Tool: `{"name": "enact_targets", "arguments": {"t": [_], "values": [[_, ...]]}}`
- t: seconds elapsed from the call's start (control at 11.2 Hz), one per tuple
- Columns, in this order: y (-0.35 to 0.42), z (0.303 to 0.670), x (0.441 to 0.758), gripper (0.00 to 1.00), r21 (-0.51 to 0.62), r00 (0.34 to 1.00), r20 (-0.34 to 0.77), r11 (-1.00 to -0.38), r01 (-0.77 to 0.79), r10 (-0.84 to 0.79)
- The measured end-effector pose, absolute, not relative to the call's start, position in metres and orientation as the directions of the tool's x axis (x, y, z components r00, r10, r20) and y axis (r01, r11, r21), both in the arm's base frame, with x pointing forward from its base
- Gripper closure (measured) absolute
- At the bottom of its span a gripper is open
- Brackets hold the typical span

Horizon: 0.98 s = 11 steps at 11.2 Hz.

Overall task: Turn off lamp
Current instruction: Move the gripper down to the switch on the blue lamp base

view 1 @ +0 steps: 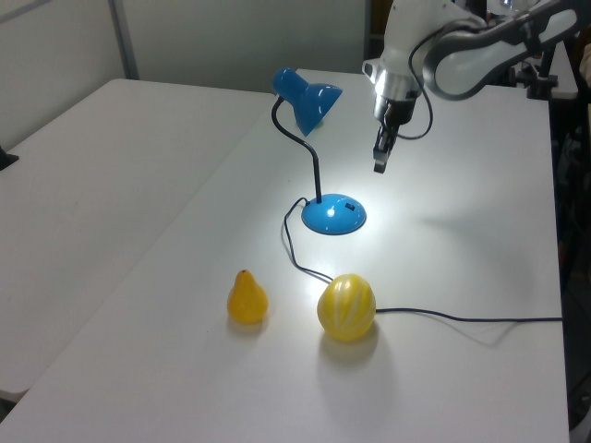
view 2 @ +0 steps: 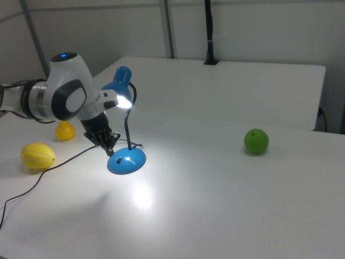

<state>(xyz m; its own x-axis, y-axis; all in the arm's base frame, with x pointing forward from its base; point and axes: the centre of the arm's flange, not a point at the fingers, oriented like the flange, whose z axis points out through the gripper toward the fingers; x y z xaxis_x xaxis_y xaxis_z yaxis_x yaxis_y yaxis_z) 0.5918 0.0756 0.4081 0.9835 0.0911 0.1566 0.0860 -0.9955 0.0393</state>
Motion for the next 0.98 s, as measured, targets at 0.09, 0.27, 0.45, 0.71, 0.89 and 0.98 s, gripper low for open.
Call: {"name": "enact_targets", "arguments": {"t": [0.09, 0.27, 0.45, 0.71, 0.89, 0.98], "values": [[0.080, 0.394, 0.595, 0.99, 0.035, 0.983, 0.162, -0.996, 0.080, 0.084], [0.085, 0.372, 0.603, 0.99, 0.025, 0.981, 0.181, -0.998, 0.059, 0.062], [0.088, 0.355, 0.610, 0.99, 0.012, 0.977, 0.211, -1.000, 0.028, 0.030], [0.091, 0.338, 0.613, 0.99, 0.005, 0.977, 0.213, -1.000, 0.017, 0.018], [0.093, 0.336, 0.613, 0.99, 0.003, 0.977, 0.211, -1.000, 0.013, 0.014], [0.096, 0.336, 0.613, 0.99, 0.003, 0.977, 0.212, -1.000, 0.016, 0.017]]}}
